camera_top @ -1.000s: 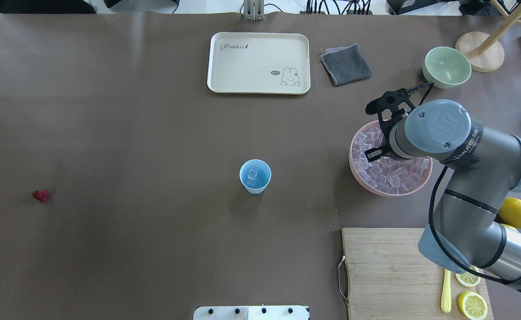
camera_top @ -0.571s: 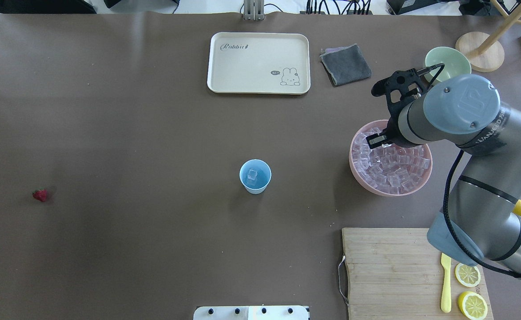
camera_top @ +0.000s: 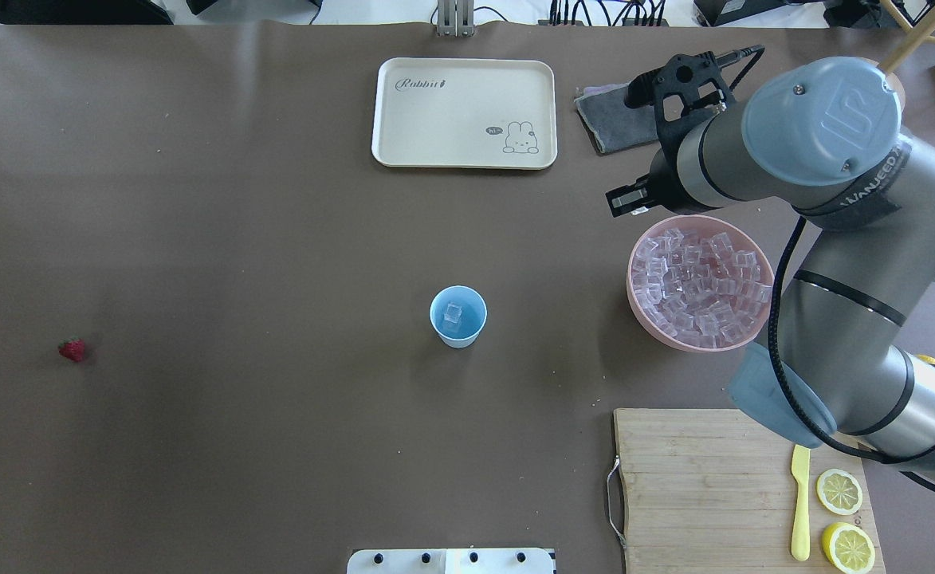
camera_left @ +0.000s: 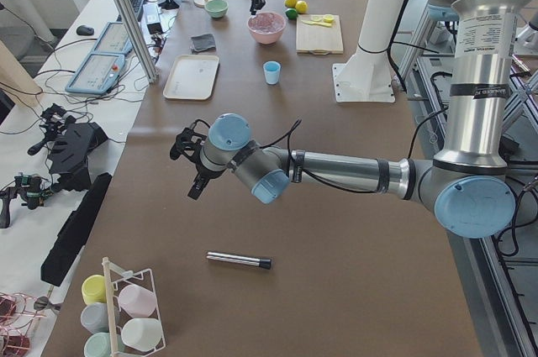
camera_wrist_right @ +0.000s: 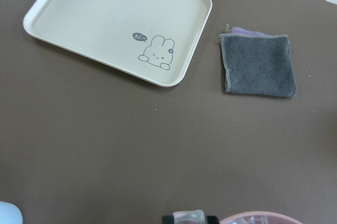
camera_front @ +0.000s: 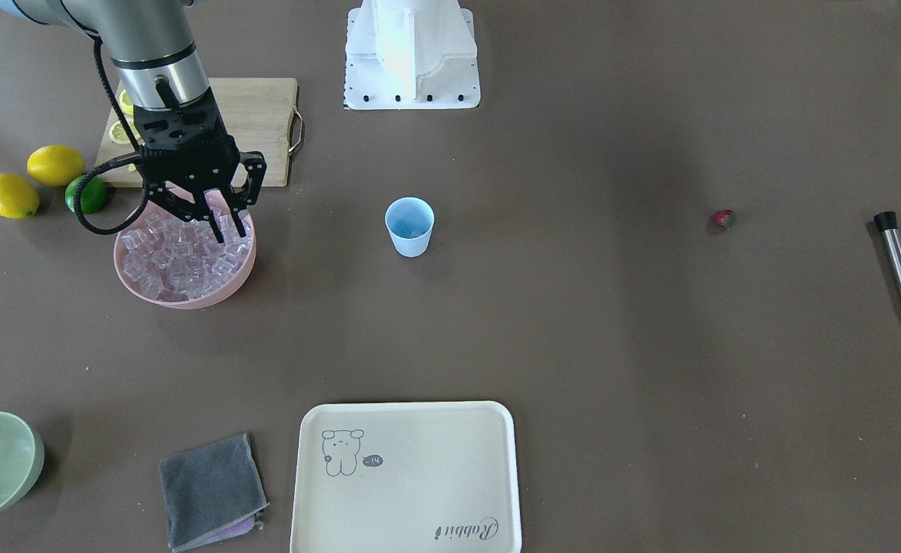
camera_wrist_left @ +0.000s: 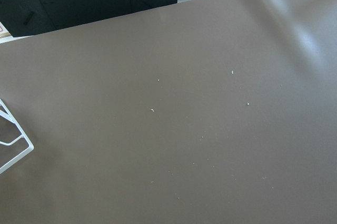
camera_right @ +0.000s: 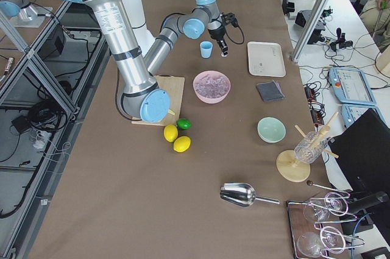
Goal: Mash ice and strawberries in cup
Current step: 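Lift the ice cube and carry it over the light-blue cup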
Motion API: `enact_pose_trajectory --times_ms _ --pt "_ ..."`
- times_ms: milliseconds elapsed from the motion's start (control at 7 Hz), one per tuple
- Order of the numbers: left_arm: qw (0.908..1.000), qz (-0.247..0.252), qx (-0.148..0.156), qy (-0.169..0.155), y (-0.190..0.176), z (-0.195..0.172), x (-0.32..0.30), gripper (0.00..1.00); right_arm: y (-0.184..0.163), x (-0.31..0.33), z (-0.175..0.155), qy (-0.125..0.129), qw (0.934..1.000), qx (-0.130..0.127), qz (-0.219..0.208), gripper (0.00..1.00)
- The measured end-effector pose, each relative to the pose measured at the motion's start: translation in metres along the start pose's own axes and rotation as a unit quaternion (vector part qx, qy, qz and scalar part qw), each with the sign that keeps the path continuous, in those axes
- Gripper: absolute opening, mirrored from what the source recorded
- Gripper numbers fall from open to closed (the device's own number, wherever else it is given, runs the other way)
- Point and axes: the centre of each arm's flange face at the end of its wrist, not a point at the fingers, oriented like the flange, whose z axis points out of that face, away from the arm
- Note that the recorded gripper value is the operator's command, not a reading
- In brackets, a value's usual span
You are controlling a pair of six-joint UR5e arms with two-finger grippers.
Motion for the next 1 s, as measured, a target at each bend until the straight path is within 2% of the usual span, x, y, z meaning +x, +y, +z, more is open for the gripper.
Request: enact_pose_trajectory --times_ms 286,571,857,1000 --pt "1.0000 0.007 0.003 0.004 -0.009 0.000 0.007 0.98 -0.018 -0.042 -0.005 -0.022 0.9995 0.015 -0.014 0.00" --pt "0.9998 0.018 0.000 0.012 -0.014 0.007 0.019 0.98 -0.017 -0.084 -0.006 -0.041 0.9984 0.021 -0.033 0.00" --pt "0.9997 0.019 -0.003 0.014 -0.014 0.011 0.022 0.98 -0.004 -0.121 0.014 -0.056 0.9965 0.034 -0.053 0.00" --pt "0.9997 0.019 -0.004 0.014 -0.013 0.011 0.021 0.98 0.009 -0.138 0.029 -0.055 0.9958 0.037 -0.063 0.00"
